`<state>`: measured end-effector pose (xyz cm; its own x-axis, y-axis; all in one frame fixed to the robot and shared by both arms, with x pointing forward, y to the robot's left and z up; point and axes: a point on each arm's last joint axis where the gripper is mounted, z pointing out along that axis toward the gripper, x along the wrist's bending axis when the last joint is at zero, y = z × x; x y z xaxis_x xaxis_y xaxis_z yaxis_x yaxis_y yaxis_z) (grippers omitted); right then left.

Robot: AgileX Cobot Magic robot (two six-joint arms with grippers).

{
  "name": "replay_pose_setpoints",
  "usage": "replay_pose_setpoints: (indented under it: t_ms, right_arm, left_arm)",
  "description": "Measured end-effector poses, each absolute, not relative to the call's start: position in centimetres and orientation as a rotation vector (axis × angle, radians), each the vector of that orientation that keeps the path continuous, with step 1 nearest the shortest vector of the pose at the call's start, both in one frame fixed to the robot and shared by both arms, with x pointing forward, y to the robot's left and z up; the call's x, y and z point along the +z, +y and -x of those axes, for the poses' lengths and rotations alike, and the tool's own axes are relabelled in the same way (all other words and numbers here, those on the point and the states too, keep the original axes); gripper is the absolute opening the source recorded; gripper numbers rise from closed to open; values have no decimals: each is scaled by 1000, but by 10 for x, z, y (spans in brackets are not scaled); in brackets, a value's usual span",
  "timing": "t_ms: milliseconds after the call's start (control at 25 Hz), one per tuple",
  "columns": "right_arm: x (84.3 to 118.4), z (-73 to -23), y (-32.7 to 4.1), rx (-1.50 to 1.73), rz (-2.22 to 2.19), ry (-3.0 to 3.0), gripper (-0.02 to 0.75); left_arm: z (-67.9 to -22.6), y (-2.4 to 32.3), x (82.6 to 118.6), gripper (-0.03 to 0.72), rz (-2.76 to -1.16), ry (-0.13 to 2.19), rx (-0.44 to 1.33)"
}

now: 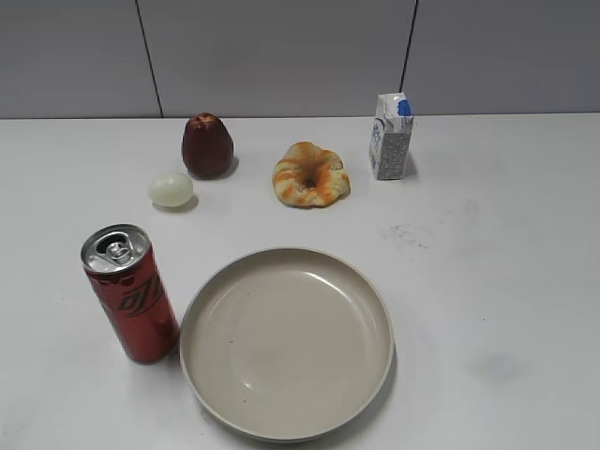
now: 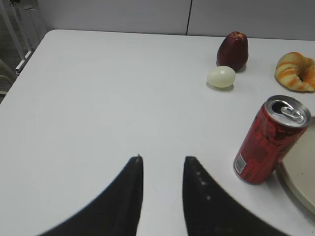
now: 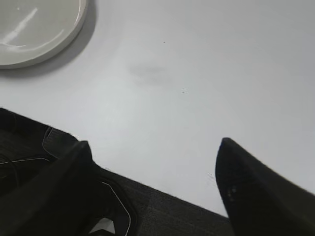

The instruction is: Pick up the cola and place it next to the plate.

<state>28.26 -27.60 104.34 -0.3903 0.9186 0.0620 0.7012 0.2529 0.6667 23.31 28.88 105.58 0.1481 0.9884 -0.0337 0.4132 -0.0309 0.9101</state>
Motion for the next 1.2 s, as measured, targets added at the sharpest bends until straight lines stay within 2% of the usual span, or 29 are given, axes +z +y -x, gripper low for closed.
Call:
replay_pose_setpoints:
  t_ms: [440, 840, 1200]
  right_arm:
    - [1045, -279, -278, 936, -1462, 2162, 583]
    - [1052, -236, -298, 1086, -1518, 1657, 583]
    - [1052, -234, -298, 1034, -1583, 1535, 582]
  left_arm:
    - [-233, 289, 1056, 221, -1582, 1392, 859]
    - [-233, 289, 1056, 221, -1582, 1392, 859]
    - [-233, 289, 1056, 221, -1582, 1392, 859]
